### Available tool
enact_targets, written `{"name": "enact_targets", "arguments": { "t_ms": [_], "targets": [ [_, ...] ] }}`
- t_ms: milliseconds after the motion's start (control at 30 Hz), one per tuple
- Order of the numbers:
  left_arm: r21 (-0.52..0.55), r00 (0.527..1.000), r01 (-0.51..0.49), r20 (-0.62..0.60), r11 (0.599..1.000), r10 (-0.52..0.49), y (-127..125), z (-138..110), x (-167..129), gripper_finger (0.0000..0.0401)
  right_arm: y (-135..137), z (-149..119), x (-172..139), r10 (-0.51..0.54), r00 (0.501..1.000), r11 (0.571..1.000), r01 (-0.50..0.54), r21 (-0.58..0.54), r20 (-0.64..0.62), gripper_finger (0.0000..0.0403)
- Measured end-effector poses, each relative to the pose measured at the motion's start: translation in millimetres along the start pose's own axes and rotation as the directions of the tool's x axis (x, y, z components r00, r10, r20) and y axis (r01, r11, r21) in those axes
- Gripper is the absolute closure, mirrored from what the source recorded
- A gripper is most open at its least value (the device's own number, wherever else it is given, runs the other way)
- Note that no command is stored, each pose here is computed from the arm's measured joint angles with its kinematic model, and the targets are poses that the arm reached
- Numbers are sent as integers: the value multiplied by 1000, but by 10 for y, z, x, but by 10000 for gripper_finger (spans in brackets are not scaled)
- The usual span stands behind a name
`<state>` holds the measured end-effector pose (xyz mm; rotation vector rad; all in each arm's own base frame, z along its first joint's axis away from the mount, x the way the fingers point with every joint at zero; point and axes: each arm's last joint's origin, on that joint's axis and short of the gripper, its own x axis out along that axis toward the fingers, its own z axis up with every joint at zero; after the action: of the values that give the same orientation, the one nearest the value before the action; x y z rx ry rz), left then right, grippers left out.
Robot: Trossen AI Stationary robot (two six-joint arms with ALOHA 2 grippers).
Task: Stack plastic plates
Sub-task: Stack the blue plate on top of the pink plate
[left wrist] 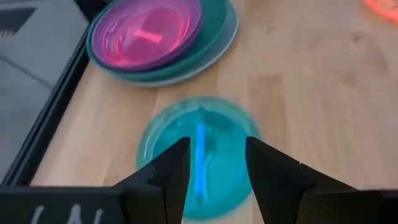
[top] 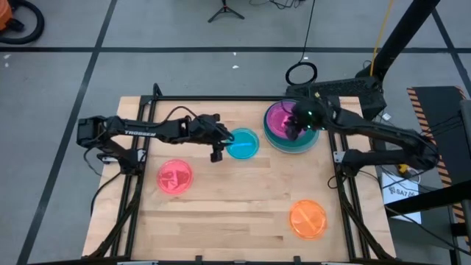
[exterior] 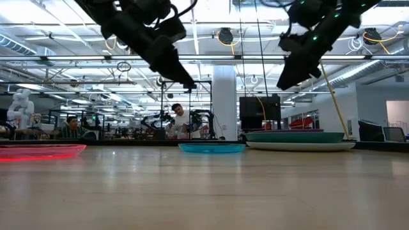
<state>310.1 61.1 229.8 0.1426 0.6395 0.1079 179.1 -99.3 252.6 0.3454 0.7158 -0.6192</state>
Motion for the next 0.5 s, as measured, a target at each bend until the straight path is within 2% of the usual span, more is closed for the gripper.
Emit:
{"name": "enact_targets", "arguments": {
  "t_ms": [167, 367, 500],
  "targets": [
    [-11, 999, -13, 36, 1000, 13, 72, -60, 257, 240, 61, -91, -211, 54, 996, 998, -51, -48, 74, 273],
    [-196, 998, -58, -38, 979, 52, 296, -231, 621, 240, 95, -176, -326, 100, 986, 993, -89, -83, 137, 273],
    [-213, 994, -88, -87, 973, 71, 453, -308, 811, 240, 95, -181, -352, 106, 982, 988, -86, -131, 155, 273]
  ]
}}
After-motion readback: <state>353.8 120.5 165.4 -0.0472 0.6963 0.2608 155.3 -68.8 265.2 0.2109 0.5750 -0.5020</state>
